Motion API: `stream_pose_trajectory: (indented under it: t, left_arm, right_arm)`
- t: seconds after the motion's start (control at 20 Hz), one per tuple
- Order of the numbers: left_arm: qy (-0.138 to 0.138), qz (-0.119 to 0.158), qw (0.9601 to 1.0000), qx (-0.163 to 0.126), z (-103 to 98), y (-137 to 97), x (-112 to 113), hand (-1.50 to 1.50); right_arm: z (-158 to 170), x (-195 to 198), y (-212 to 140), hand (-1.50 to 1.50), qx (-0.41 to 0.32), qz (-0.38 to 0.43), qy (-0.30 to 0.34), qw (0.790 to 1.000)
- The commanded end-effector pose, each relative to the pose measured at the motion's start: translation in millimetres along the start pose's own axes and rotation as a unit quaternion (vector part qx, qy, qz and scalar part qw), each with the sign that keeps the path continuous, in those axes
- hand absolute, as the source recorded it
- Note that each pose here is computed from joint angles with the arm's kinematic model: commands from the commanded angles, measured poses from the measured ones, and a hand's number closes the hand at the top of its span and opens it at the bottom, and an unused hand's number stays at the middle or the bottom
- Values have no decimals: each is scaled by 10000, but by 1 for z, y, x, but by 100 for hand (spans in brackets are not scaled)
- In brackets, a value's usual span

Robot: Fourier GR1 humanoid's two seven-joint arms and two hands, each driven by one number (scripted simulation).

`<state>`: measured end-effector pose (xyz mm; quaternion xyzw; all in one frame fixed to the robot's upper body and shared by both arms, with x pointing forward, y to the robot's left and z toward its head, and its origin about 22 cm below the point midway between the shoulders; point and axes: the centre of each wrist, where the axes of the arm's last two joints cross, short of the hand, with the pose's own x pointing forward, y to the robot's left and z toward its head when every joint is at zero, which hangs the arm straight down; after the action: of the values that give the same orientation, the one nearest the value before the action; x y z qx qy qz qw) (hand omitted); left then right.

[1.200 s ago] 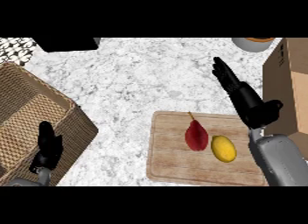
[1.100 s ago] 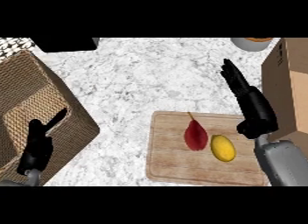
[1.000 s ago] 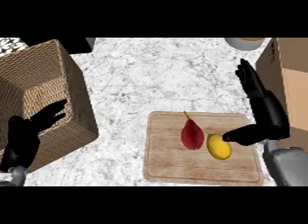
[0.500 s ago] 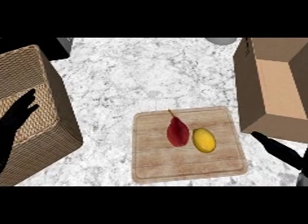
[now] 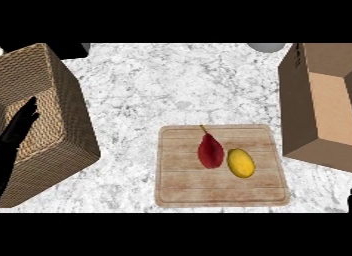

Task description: Pick the pear from the cutting board and place it in the cardboard box

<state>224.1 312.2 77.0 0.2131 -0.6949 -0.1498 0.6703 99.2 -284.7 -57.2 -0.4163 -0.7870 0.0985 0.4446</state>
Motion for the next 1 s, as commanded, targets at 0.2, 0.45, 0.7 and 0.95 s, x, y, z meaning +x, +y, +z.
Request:
stream_pose_trajectory:
  t: [0.2,0.45,0.7,0.95]
  left_arm:
    - [369,149,9978,-535,10,-34,-30,0]
    - [349,196,9978,-521,-3,-31,-31,0]
    - [232,175,9976,-628,-6,-44,-27,0]
    - [153,170,9971,-725,-17,-41,-24,0]
  right_arm:
    - [62,60,-12,-150,500,836,485,9941]
    - [62,88,-6,-150,603,1024,812,9896]
    - [72,99,-6,-150,767,1518,1240,9776]
    - [57,112,1,-150,969,1533,1466,9724]
